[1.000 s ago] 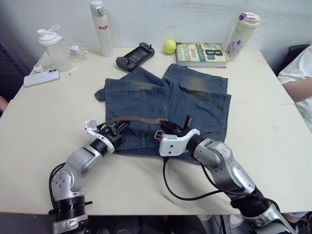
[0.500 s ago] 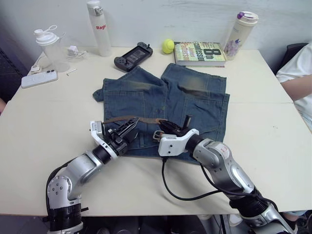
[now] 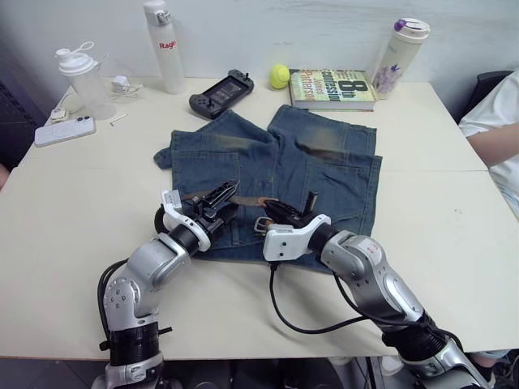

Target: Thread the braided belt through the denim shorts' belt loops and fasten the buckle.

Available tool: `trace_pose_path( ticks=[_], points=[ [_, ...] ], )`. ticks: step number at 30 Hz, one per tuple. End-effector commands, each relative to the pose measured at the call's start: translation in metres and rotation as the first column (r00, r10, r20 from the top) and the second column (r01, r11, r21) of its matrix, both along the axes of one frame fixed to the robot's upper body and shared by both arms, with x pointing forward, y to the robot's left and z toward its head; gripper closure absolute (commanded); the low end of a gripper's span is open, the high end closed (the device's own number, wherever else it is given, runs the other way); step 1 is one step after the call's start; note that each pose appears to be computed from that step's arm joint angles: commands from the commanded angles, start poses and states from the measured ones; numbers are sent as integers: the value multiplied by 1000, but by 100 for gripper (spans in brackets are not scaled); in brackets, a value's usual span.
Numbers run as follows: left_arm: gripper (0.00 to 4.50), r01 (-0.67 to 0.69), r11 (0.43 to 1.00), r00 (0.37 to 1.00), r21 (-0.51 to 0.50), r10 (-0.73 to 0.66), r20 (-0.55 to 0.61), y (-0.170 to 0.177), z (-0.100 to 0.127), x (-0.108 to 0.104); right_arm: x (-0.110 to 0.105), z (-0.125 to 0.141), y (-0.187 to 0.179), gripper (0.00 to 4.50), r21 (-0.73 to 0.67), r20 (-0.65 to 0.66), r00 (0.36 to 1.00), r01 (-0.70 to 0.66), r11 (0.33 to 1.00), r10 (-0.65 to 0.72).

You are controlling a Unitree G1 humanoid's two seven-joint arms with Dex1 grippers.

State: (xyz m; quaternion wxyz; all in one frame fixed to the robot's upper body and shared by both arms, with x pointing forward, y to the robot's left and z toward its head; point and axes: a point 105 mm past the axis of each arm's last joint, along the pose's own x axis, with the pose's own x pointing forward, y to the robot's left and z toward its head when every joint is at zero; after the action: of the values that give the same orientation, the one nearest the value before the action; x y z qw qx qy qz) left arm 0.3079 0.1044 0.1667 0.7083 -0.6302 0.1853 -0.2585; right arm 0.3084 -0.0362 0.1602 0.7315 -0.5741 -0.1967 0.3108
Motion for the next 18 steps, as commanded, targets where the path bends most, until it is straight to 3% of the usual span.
trace_pose_path(
  ticks=[1,3,8,9,17,18],
  points=[
    [109,1,1000,999,-4,-1,42,-2,14,-2,-5,15,2,450,22,55,998,-18,1000,17],
    [172,2,1000,999,-2,-2,33,-5,15,-2,-5,15,2,450,23,56,998,-18,1000,17],
    [385,8,1000,1000,-3,-8,27,-14,20,-5,-5,15,1,450,25,55,998,-17,1000,15],
    [444,10,1000,1000,-2,-10,25,-15,21,-6,-5,15,1,450,27,56,998,-16,999,14],
    [448,9,1000,999,-23,-8,45,-22,32,-10,-4,20,1,450,81,48,999,-10,997,6],
    [449,12,999,998,-31,-10,65,-21,35,-10,-6,21,2,407,113,27,1000,-19,993,16]
  ],
)
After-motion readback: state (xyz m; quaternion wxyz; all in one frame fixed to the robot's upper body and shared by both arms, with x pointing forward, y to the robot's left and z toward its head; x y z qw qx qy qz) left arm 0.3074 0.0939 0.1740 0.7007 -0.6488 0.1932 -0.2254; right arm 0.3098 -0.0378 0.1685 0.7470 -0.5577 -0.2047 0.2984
